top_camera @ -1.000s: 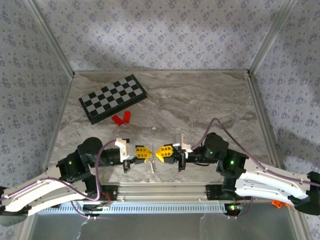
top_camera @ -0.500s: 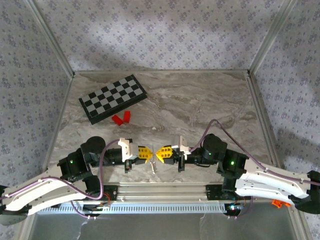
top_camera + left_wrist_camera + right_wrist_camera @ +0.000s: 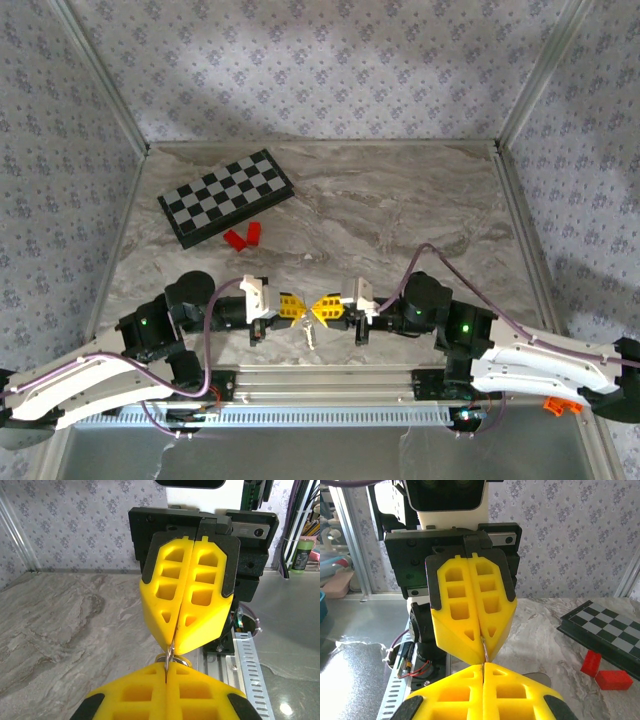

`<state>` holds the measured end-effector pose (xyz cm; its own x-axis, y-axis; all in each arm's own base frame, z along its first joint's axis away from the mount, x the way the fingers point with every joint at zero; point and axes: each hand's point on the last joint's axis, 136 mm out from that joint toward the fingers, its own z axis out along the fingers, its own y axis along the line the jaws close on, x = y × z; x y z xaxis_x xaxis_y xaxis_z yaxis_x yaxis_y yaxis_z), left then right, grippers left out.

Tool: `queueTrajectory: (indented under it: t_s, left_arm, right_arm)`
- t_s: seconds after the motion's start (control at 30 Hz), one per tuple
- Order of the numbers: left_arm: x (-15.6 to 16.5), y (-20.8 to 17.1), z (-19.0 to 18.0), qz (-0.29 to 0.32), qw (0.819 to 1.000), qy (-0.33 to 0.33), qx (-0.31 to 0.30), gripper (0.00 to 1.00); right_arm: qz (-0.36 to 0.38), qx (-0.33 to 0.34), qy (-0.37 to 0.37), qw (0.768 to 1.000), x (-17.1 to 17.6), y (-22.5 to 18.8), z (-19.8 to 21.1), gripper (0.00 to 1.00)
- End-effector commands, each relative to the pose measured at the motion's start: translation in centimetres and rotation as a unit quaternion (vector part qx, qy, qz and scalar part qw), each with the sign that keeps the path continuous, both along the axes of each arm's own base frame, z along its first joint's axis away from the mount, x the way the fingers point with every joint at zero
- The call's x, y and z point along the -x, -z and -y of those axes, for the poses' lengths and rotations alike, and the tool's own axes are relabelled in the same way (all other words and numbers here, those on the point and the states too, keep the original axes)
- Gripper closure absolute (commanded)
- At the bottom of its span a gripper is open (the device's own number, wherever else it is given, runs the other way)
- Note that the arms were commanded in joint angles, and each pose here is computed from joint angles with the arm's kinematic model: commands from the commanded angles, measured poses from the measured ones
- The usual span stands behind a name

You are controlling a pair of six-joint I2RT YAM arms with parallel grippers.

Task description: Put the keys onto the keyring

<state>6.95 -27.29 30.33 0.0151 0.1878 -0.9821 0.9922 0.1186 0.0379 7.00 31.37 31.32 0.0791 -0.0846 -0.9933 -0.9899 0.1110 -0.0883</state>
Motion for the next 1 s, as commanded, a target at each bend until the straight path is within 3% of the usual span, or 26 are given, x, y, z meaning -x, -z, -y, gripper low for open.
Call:
queueTrajectory:
  t_s: [0.0, 0.97]
  left_arm:
    - [0.0, -3.0, 0.3, 0.023, 0.999, 0.001, 0.038, 1.00]
    - [-0.6, -3.1, -0.1, 0.023, 0.998, -0.023, 0.054, 1.00]
  right_arm:
    - [0.022, -0.008, -0.015, 1.000, 0.8, -1.3, -0.2, 1.00]
    - [0.077, -0.004, 0.017, 0.997, 1.1, -0.2, 0.1, 1.00]
